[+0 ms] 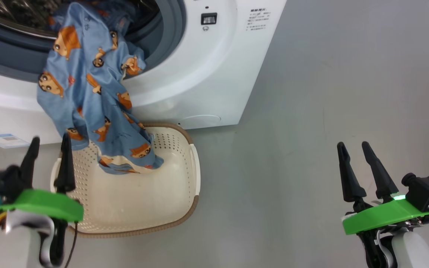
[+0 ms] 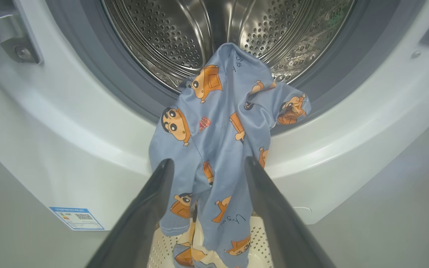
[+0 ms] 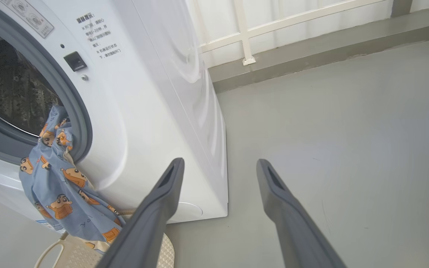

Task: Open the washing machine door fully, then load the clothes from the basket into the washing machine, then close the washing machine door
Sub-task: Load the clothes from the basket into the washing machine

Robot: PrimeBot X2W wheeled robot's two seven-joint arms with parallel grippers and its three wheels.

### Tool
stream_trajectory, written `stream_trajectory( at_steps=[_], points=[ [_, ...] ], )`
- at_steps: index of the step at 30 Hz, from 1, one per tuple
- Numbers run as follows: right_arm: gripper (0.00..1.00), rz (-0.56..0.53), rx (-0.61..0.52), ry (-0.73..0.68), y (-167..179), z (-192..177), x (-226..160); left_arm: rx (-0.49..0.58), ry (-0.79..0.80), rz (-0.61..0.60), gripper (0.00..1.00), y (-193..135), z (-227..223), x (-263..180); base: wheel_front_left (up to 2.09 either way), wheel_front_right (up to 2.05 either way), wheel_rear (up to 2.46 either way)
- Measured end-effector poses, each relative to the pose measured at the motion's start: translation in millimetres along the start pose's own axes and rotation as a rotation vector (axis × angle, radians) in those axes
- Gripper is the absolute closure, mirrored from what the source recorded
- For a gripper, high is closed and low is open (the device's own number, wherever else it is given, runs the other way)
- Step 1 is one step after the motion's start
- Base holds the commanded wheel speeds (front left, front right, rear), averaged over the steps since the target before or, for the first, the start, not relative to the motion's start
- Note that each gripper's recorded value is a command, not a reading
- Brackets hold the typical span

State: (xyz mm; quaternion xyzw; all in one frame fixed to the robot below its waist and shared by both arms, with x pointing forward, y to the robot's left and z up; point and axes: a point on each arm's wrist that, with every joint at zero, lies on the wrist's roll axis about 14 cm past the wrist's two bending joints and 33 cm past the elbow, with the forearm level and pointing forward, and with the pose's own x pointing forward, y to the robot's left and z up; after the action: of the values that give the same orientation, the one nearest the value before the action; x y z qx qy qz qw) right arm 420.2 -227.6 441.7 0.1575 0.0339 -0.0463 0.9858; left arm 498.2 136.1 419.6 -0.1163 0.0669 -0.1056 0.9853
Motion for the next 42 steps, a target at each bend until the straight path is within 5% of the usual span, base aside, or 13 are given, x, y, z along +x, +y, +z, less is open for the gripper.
stream_trajectory(
  at_steps=[15,42],
  points=[
    [0.0,0.009,-0.007,-0.007,-1,6,-12,-0.018,-0.007,0.1,0.0,23,0,-54,0.0,0.0,0.0],
    [0.0,-0.012,0.002,0.03,-4,-13,6,-0.132,0.226,0.044,0.0,-2,-84,-32,0.0,0.0,0.0]
  ],
)
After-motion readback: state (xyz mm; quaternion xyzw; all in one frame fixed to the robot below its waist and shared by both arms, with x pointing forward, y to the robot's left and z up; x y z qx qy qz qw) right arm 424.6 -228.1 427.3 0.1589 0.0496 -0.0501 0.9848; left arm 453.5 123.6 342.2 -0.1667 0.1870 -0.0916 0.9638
